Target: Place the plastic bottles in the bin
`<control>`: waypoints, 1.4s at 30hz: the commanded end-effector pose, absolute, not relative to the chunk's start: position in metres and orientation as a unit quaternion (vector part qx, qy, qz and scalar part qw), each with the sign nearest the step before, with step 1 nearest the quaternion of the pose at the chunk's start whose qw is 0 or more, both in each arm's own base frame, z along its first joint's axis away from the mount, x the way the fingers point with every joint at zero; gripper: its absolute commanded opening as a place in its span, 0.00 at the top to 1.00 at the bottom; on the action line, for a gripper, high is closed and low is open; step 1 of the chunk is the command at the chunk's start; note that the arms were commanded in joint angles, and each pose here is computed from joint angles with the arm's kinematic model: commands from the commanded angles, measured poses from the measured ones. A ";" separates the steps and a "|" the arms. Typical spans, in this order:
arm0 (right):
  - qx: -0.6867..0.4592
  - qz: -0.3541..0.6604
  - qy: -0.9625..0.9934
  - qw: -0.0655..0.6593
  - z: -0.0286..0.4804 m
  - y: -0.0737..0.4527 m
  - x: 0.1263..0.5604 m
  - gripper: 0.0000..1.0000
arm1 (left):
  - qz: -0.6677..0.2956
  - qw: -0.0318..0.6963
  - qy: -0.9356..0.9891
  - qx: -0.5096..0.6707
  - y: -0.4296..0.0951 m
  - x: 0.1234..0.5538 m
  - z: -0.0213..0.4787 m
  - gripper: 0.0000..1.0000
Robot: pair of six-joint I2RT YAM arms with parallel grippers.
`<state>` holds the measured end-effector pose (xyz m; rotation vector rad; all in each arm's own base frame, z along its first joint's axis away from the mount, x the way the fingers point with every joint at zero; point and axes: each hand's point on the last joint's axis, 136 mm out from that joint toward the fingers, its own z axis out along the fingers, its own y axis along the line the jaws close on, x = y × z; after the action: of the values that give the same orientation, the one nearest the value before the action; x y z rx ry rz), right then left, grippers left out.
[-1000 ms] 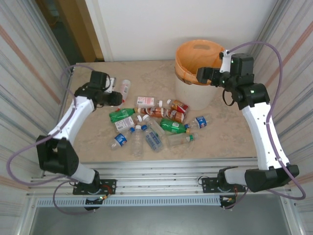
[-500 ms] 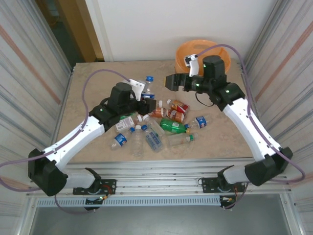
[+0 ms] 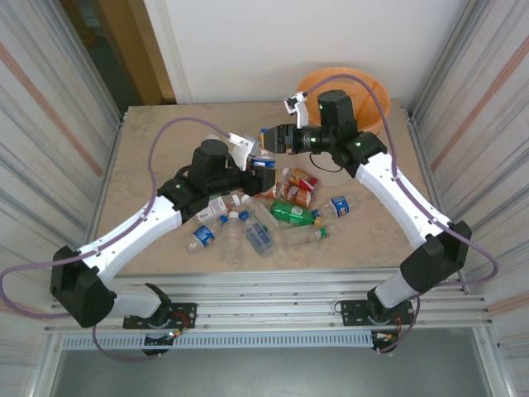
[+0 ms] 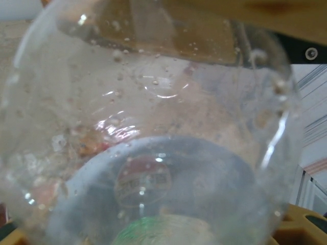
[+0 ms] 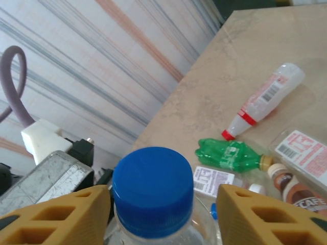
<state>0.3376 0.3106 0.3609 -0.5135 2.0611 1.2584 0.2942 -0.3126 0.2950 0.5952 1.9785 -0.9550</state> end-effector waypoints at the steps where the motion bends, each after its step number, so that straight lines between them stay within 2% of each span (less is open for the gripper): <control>1: -0.221 0.506 0.770 0.321 0.371 0.326 0.330 0.53 | -0.408 0.433 0.761 0.260 -0.323 0.287 0.315 0.60; 7: -0.219 0.504 0.773 0.317 0.369 0.325 0.328 0.71 | -0.401 0.438 0.763 0.258 -0.321 0.288 0.315 0.60; 11: -0.220 0.503 0.772 0.322 0.374 0.323 0.326 0.89 | -0.400 0.442 0.761 0.256 -0.319 0.289 0.319 0.56; 13: -0.218 0.499 0.772 0.328 0.378 0.320 0.326 0.97 | -0.399 0.444 0.761 0.255 -0.318 0.288 0.322 0.45; 14: -0.216 0.495 0.773 0.333 0.379 0.318 0.327 0.99 | -0.398 0.447 0.760 0.255 -0.317 0.287 0.324 0.35; 17: -0.209 0.482 0.774 0.354 0.391 0.306 0.330 1.00 | -0.393 0.455 0.757 0.255 -0.311 0.284 0.331 0.07; 18: -0.205 0.476 0.775 0.362 0.395 0.301 0.332 1.00 | -0.392 0.458 0.756 0.256 -0.309 0.282 0.333 0.02; 27: -0.148 0.405 0.752 0.499 0.475 0.217 0.359 1.00 | -0.343 0.537 0.738 0.220 -0.263 0.271 0.363 0.01; 32: -0.079 0.328 0.743 0.578 0.509 0.150 0.396 1.00 | -0.297 0.557 0.755 0.176 -0.233 0.278 0.359 0.01; 37: -0.027 0.275 0.757 0.592 0.507 0.105 0.446 1.00 | -0.287 0.550 0.774 0.130 -0.213 0.289 0.347 0.01; 42: -0.009 0.221 0.789 0.572 0.476 0.082 0.490 1.00 | -0.276 0.537 0.790 0.102 -0.201 0.298 0.332 0.01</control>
<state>0.4658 0.0939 0.5173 -0.0476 1.7287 0.6145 0.2943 -0.2104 0.3391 0.3048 1.8547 -0.6758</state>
